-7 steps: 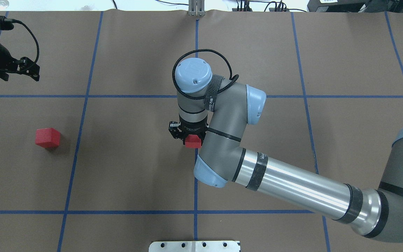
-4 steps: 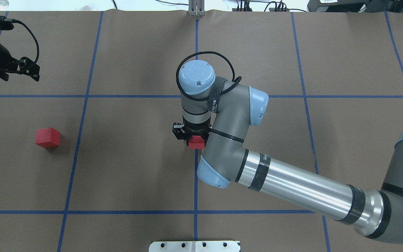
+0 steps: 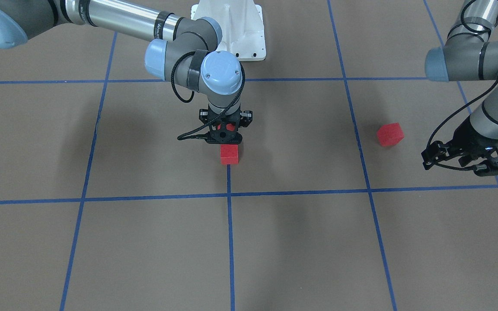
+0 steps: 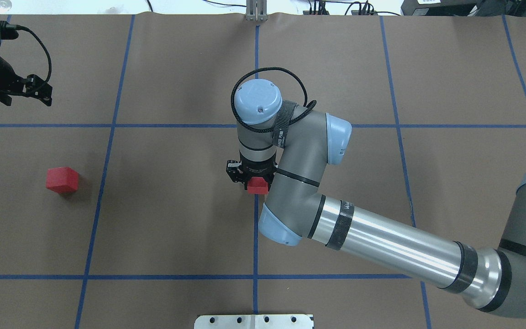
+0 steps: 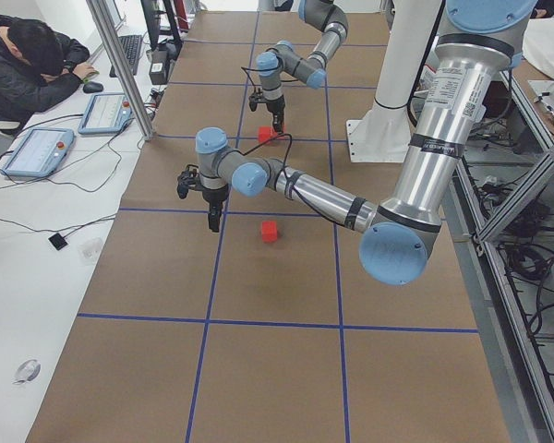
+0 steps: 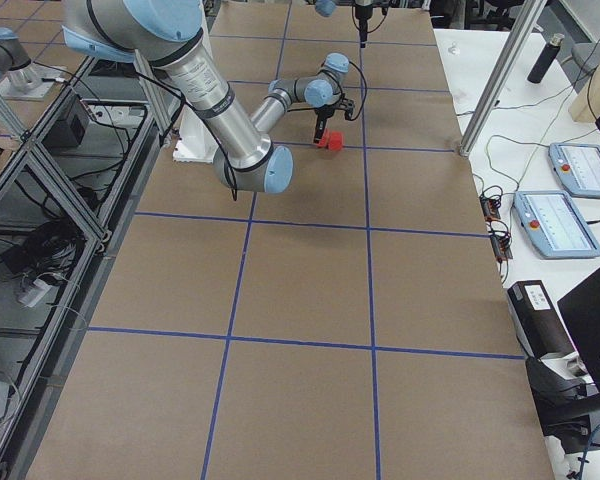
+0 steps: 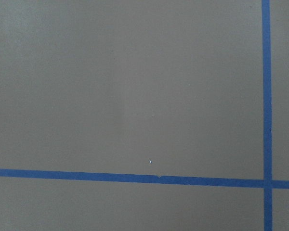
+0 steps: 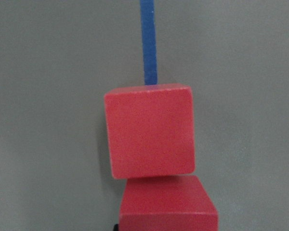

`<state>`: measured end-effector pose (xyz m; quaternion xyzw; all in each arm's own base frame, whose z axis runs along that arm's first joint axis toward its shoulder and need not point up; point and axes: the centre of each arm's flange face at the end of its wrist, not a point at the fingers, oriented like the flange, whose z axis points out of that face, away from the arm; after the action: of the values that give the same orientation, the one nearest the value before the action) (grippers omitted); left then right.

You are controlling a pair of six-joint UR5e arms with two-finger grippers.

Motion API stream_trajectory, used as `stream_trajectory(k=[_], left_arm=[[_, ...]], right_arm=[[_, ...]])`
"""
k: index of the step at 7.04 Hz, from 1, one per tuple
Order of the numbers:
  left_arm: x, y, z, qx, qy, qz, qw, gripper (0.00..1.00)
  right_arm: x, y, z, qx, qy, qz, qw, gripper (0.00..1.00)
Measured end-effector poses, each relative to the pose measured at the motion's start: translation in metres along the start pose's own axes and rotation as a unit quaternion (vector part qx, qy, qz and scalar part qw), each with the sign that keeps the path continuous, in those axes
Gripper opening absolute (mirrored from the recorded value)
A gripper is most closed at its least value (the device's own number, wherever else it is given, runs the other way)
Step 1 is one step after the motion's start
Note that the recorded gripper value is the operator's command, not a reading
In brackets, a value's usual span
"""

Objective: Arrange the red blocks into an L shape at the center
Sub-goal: 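Set the red cube down against the center cube's far side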

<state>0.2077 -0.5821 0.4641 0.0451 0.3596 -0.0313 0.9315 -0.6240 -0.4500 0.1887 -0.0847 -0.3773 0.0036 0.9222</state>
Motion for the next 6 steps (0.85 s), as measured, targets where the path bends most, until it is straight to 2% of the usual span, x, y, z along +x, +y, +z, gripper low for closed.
stream_trajectory(k=[4,6], left_arm=[[0.0015,-0.0012,0.0,0.0,0.0,0.0,1.0,1.0],[0.0015,-0.0013,0.0001,0.0,0.0,0.0,1.0,1.0]], right_arm=[[0.0,-0.0019,0.0013,0.011,-0.015,-0.01,0.9998,0.0],[0.0029,-0.0036,0.0042,0.016,-0.013,-0.009,0.9997,0.0]])
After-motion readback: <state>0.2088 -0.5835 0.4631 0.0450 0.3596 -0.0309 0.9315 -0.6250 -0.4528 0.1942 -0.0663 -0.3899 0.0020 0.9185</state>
